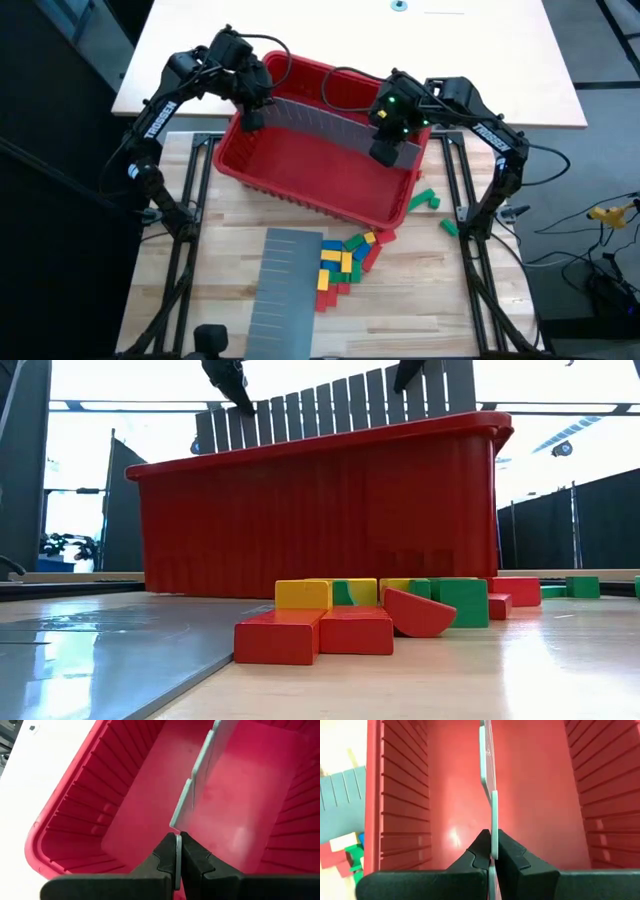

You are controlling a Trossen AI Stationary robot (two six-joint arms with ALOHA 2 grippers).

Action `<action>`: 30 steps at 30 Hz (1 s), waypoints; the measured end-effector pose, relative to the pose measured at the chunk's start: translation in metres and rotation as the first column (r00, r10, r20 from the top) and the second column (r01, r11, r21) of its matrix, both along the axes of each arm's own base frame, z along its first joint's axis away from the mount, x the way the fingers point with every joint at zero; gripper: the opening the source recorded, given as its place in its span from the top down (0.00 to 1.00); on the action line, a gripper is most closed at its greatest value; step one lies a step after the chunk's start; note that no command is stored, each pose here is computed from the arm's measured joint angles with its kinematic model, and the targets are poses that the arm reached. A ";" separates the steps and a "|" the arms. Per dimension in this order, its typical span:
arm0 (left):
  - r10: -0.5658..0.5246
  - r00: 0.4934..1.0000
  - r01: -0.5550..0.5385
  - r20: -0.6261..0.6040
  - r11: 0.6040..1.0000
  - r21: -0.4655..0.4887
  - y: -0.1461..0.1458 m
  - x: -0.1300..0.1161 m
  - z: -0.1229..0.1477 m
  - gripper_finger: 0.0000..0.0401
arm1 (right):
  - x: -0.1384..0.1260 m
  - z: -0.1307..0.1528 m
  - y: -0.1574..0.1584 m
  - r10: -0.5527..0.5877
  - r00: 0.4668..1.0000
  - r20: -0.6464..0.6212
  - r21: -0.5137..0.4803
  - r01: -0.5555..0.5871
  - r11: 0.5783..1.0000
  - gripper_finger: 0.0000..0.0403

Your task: Sort blocks

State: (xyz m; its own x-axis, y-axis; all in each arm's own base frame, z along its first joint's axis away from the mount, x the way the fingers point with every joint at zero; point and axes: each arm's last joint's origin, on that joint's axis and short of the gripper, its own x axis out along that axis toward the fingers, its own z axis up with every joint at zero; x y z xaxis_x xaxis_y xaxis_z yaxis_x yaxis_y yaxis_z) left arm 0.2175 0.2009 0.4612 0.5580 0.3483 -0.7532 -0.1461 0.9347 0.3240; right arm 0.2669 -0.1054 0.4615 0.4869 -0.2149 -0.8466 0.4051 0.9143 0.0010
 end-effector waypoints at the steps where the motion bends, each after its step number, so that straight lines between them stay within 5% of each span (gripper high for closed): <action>1: 0.001 1.000 -0.001 -0.001 1.000 -0.001 0.000 0.000 0.000 1.00 | 0.000 -0.001 0.000 -0.001 1.000 -0.004 0.003 0.001 1.000 1.00; 16: 0.021 1.000 -0.021 -0.003 1.000 -0.011 0.001 0.000 -0.001 0.97 | 0.004 -0.012 -0.001 0.013 0.999 -0.047 0.049 -0.010 0.999 1.00; 30: 0.054 0.998 -0.055 -0.039 0.998 -0.013 0.003 -0.002 -0.006 0.74 | 0.003 -0.014 0.000 0.014 0.998 -0.067 0.062 -0.009 0.998 0.94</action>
